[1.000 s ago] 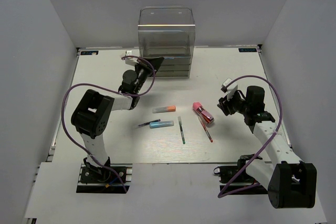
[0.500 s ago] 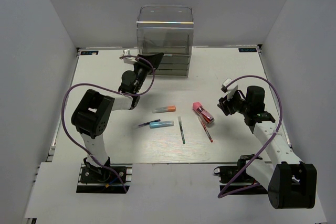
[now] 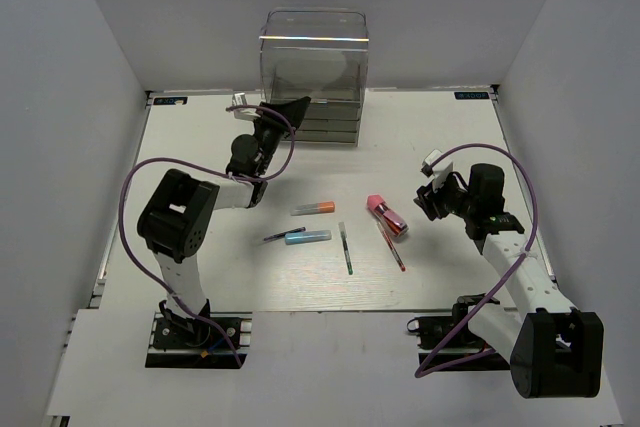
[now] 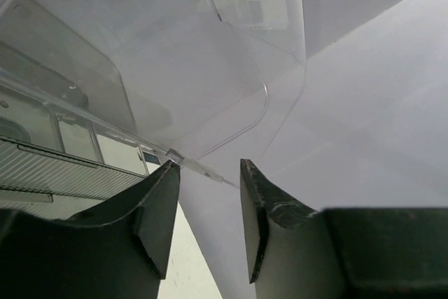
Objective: Sort the stationery into containers
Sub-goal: Open the drawer
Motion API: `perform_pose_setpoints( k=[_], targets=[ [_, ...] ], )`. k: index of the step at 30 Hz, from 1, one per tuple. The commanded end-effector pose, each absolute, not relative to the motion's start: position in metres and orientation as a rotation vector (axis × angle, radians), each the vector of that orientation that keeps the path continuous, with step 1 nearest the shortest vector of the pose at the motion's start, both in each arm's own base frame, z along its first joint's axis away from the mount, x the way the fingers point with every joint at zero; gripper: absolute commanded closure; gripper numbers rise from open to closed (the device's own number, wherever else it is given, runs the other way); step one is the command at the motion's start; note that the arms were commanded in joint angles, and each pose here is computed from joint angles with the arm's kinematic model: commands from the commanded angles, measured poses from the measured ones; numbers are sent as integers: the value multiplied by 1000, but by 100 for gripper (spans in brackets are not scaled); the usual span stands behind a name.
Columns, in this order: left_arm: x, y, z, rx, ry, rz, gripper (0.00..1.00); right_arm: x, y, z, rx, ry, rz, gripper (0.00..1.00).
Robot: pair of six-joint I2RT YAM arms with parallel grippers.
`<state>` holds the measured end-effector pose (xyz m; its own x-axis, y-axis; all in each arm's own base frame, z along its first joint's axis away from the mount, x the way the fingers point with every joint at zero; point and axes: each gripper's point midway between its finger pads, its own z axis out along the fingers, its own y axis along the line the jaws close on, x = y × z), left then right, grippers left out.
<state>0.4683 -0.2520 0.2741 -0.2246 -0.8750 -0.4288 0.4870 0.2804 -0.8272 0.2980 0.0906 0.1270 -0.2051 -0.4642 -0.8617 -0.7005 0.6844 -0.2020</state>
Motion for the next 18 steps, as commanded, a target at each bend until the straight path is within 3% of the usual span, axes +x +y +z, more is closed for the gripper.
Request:
perform_pose_setpoints(
  k=[1, 10, 18],
  targets=[
    [459, -236, 338, -367, 992, -1364, 51, 299, 94, 132, -929, 1809, 286, 46],
    [459, -235, 340, -371, 947, -1387, 71, 298, 94, 130, -928, 1816, 290, 46],
    [459, -235, 344, -368, 938, -1390, 78, 298, 94, 132, -932, 1809, 291, 46]
  ],
)
